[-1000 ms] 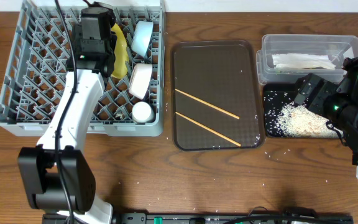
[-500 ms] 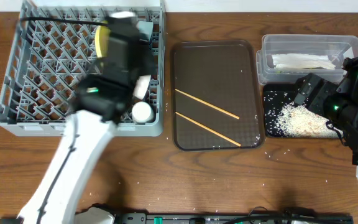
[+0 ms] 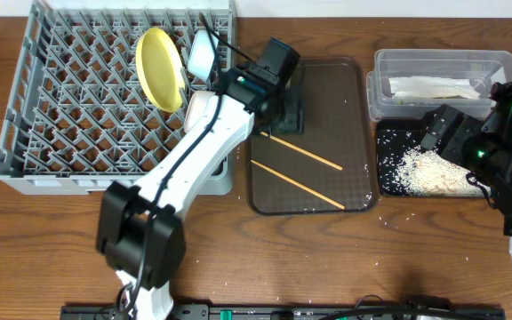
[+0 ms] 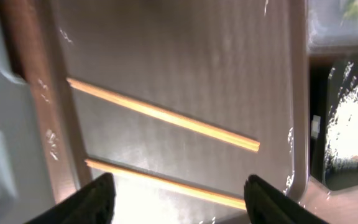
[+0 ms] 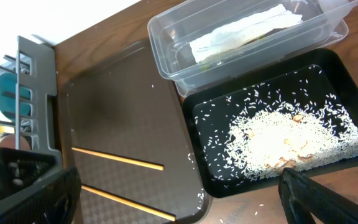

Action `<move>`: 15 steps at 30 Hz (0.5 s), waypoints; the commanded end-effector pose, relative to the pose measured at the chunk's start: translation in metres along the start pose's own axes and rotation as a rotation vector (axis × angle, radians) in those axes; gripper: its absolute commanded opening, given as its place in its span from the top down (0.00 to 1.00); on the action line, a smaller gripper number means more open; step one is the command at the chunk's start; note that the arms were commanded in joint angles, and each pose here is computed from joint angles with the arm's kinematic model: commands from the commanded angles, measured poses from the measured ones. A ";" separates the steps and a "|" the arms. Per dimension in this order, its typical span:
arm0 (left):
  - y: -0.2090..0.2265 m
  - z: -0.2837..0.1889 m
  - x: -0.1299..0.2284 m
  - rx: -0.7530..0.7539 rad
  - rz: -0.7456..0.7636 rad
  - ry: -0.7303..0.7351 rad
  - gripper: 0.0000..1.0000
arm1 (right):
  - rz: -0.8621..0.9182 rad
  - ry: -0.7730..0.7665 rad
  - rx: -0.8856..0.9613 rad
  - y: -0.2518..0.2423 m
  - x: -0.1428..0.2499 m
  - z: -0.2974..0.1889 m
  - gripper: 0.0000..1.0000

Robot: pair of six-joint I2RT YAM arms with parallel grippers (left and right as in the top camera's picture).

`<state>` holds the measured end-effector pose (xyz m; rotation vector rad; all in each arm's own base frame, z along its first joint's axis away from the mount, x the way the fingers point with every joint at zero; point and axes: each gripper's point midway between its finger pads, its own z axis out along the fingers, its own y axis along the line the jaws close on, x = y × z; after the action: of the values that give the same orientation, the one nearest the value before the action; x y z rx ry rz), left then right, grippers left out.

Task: Sort waste into correct bins and load items into the dishwasher
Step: 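Move left gripper to a wooden chopstick on the brown tray and grasp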

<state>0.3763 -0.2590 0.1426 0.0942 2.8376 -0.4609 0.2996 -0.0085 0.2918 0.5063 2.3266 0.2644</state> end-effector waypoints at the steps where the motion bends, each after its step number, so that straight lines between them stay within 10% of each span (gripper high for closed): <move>1: -0.002 0.023 0.023 0.033 0.002 0.144 0.27 | 0.012 -0.005 0.004 -0.001 -0.002 -0.001 0.01; 15: 0.044 0.047 0.038 -0.219 -0.395 0.126 0.40 | 0.012 -0.005 0.003 -0.001 -0.002 -0.001 0.01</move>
<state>0.3522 -0.2520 0.0839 -0.1655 3.0689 -0.3792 0.2996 -0.0085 0.2918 0.5063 2.3266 0.2644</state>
